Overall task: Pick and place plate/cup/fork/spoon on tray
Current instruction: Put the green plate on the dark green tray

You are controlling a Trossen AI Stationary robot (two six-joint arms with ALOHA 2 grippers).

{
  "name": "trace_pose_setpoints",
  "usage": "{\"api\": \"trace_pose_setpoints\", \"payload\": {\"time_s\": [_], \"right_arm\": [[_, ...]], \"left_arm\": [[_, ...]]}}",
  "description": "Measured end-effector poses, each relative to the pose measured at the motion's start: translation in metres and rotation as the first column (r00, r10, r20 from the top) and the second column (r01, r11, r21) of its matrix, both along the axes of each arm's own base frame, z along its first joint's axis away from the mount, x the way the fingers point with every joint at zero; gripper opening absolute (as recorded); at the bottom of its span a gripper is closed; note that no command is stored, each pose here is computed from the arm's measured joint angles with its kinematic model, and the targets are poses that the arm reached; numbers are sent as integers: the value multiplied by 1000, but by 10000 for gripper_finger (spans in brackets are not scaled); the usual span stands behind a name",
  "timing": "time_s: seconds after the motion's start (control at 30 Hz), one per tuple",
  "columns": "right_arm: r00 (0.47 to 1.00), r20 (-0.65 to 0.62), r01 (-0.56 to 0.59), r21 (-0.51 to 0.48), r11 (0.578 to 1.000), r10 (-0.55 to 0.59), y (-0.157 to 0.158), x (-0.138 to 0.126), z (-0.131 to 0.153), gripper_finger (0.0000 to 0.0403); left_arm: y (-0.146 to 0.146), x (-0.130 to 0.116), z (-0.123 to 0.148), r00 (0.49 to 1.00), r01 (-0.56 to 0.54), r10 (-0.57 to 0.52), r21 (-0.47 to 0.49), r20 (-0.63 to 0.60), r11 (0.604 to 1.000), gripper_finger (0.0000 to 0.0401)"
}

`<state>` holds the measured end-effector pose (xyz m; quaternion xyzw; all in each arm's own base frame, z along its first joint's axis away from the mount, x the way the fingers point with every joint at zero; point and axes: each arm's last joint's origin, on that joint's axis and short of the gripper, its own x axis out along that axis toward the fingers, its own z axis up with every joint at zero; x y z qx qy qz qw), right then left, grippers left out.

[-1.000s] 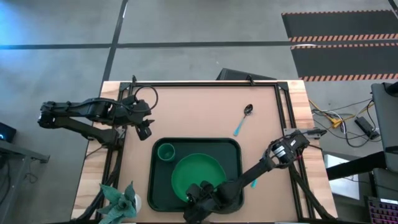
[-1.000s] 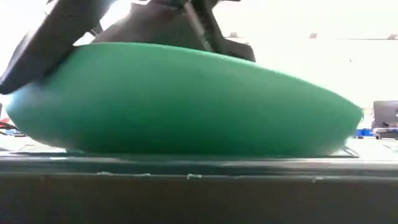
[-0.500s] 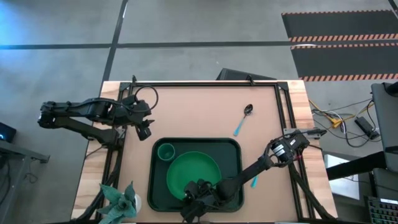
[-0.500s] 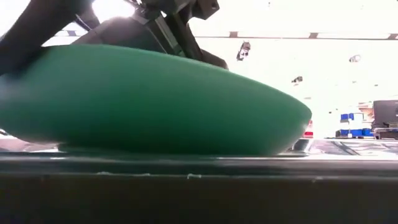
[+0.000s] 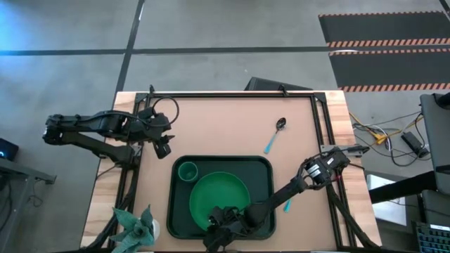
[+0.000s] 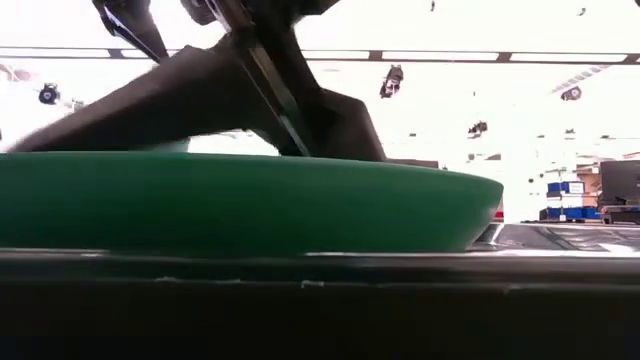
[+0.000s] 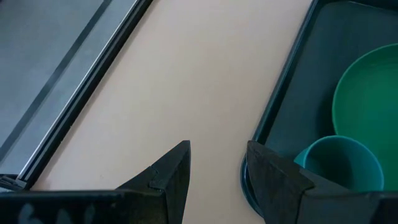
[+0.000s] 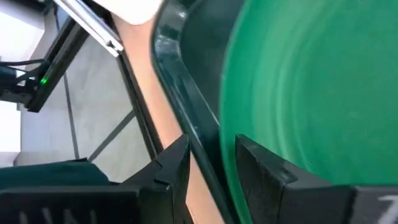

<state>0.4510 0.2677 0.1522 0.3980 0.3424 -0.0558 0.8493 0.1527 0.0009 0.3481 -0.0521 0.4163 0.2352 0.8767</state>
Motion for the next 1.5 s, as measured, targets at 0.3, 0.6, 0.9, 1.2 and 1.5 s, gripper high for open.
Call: {"api": "trace_pose_setpoints", "payload": {"time_s": [0.3,0.6,0.9,1.2,1.5], "right_arm": [[999,-2,-53,-110,993,53,2,5,44,80],[874,-465,-32,-343,939,-140,-33,-28,42,9],[852,-461,-3,-476,880,-247,-59,-30,51,8],[775,-544,-16,-527,850,-323,-92,-47,69,8],[755,-559,-1,-525,851,-344,-121,-64,58,8]], "left_arm": [[0,0,0,1000,-1,1,-1,1,1000,141],[0,0,0,1000,-3,3,-2,2,1000,141],[-1,0,0,1000,5,-5,-19,2,1000,141],[-1,0,0,1000,5,-5,-20,2,1000,141],[-1,0,0,1000,5,-5,-20,2,1000,141]]}}
